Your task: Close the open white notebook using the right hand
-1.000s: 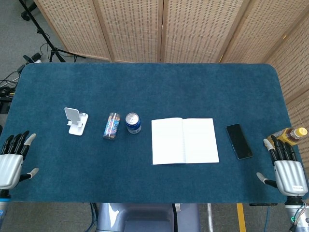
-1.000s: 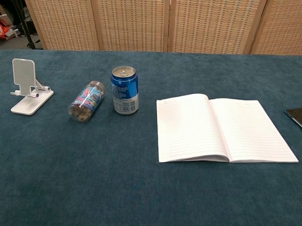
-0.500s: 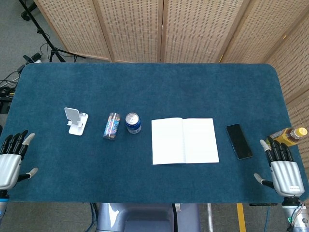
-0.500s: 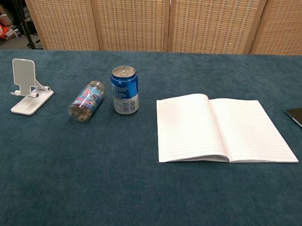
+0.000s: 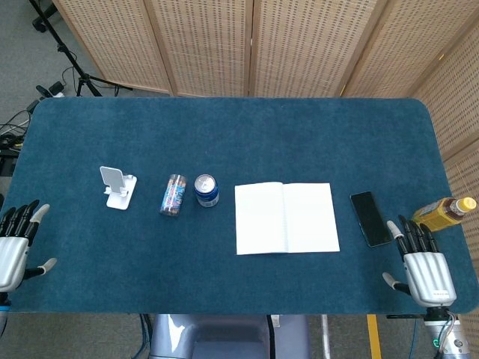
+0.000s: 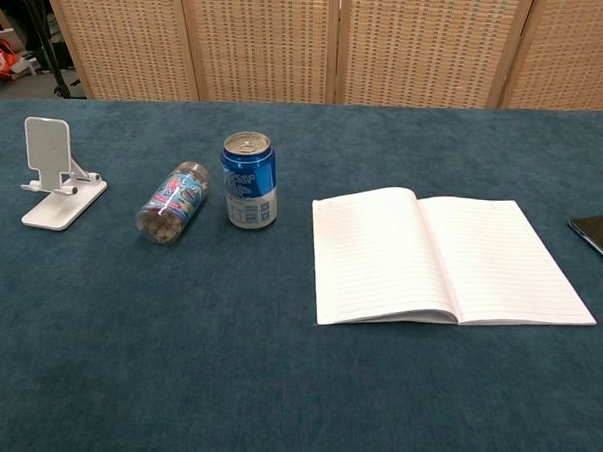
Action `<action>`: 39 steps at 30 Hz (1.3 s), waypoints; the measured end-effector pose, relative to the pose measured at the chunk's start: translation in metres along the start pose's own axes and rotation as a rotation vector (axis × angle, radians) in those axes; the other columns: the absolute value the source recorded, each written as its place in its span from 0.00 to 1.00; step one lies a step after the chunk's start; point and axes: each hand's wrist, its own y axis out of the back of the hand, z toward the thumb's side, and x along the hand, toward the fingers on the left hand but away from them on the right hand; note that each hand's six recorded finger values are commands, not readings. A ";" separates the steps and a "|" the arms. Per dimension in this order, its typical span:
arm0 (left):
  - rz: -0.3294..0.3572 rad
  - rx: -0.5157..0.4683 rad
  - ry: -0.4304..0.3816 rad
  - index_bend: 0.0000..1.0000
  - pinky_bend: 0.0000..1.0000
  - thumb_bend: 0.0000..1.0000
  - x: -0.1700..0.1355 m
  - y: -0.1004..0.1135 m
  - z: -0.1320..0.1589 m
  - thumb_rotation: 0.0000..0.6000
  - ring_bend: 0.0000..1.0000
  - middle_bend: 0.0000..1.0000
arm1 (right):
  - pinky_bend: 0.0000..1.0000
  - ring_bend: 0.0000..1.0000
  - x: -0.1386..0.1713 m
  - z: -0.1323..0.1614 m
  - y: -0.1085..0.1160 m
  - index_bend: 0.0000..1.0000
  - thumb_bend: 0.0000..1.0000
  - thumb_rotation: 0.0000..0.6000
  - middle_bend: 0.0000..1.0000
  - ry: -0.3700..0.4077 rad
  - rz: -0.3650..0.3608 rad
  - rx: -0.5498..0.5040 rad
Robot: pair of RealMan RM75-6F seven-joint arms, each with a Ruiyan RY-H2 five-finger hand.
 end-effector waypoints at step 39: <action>0.012 -0.013 -0.018 0.00 0.00 0.02 -0.002 0.002 0.005 1.00 0.00 0.00 | 0.06 0.00 -0.048 0.193 -0.052 0.00 0.18 1.00 0.00 0.155 0.130 -0.046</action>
